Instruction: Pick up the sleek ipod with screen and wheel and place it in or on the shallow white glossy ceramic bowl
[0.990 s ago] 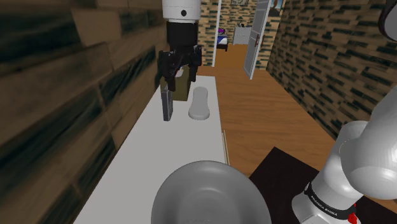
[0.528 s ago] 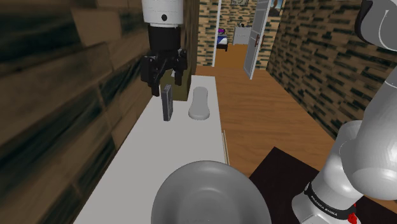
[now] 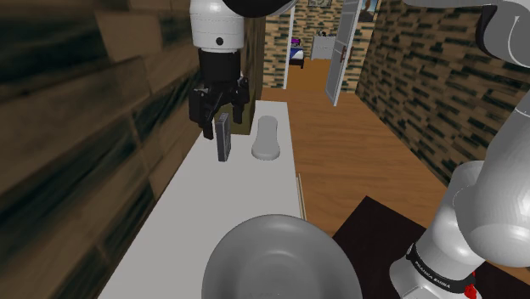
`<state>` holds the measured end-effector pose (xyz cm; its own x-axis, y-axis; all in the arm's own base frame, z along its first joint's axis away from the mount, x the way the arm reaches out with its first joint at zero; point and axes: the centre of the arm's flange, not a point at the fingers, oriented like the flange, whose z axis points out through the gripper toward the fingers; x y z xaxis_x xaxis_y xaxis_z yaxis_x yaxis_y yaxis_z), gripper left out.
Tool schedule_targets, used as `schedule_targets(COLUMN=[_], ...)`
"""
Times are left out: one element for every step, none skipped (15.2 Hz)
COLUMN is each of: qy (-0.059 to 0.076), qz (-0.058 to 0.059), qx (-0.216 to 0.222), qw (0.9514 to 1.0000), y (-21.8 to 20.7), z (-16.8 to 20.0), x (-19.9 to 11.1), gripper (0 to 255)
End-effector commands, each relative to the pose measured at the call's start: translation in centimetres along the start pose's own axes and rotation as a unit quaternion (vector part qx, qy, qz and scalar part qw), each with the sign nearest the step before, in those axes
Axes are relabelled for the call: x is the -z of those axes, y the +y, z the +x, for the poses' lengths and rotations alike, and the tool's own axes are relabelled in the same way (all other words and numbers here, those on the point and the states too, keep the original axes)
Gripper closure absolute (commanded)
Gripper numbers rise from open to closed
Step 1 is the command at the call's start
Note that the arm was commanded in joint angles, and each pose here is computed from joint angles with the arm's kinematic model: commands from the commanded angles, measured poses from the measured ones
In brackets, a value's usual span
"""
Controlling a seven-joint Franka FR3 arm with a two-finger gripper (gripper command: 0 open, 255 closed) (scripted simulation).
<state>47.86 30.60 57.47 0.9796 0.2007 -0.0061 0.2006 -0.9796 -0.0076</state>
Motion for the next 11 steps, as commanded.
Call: schedule_targets(qy=[0.0,0.0,0.0,0.0,0.0,0.0,0.0,0.0,0.0,0.0,0.0], qz=[0.0,0.0,0.0,0.0,0.0,0.0,0.0,0.0,0.0,0.0,0.0], qx=[0.0,0.0,0.0,0.0,0.0,0.0,0.0,0.0,0.0,0.0,0.0], qw=[1.0,1.0,1.0,1.0,1.0,1.0,1.0,1.0,1.0,1.0,1.0], y=[-0.01,-0.01,0.0,0.0,0.0,0.0,0.0,0.0,0.0,0.0,0.0], z=[-0.01,-0.01,-0.01,-0.01,-0.01,-0.01,-0.01,-0.01,-0.01,-0.01,-0.01], x=[-0.01,-0.01,-0.01,-0.01,-0.01,0.0,0.0,0.0,0.0,0.0,0.0], gripper=[0,0,0,255,255,255,255,255,255,255,255])
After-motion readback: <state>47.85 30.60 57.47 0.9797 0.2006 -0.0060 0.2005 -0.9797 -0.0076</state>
